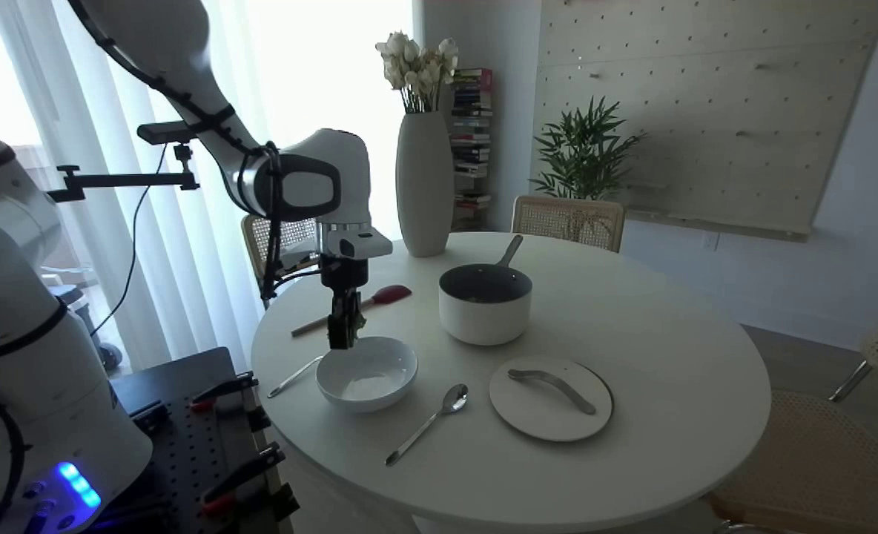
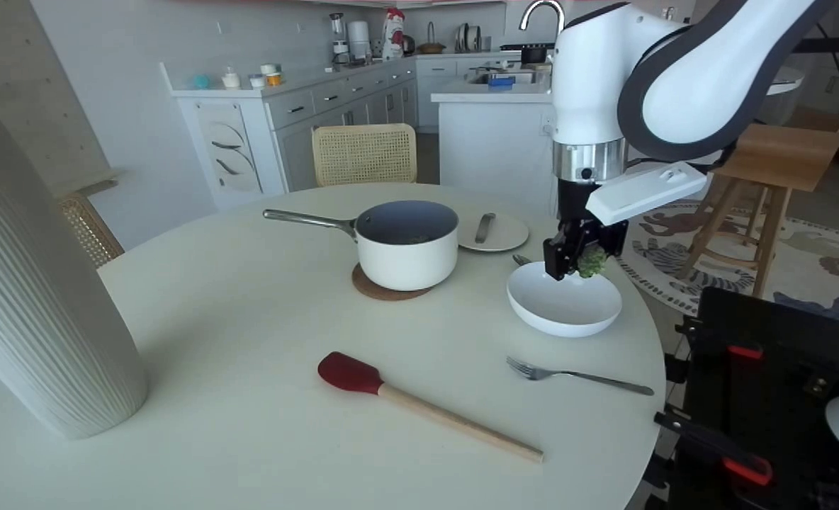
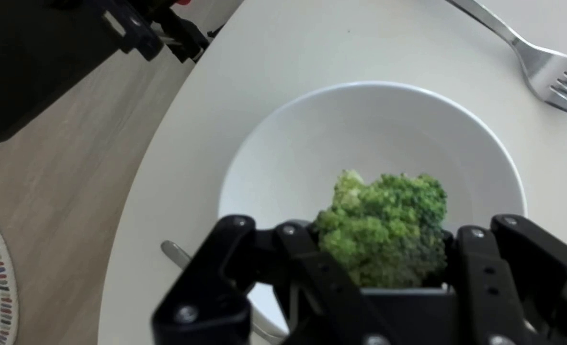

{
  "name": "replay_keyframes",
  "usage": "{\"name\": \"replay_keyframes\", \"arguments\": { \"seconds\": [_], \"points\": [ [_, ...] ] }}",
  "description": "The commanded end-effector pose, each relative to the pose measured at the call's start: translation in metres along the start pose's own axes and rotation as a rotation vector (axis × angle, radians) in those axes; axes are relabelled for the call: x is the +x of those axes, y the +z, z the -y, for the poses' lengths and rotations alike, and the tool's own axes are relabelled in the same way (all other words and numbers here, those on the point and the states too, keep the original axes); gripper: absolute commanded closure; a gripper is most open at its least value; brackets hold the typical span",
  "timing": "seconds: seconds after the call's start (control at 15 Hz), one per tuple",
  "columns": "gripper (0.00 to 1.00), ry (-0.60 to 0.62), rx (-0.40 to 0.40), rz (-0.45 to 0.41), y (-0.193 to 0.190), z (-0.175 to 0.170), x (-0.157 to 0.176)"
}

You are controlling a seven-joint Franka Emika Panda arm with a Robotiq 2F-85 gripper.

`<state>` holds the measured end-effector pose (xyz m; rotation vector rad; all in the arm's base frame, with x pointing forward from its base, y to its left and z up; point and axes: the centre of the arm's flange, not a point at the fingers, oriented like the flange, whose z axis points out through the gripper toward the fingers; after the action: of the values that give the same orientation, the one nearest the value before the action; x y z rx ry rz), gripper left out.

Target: Remove the lid and pick up the object from the pot and put it in the white bowl

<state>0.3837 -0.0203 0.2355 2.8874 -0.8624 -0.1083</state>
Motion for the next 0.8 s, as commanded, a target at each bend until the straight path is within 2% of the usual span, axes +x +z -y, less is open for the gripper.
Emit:
{"name": "replay_keyframes", "arguments": {
  "seconds": [0.0,0.07,0.73],
  "points": [
    [0.75,0.007,0.001,-0.012,0.0006,0.0054,0.0068],
    [0.74,0.01,-0.001,-0.015,0.001,0.0051,0.0069],
    [0.02,0.01,-0.007,-0.013,0.0005,0.0026,0.0074]
  ]
}}
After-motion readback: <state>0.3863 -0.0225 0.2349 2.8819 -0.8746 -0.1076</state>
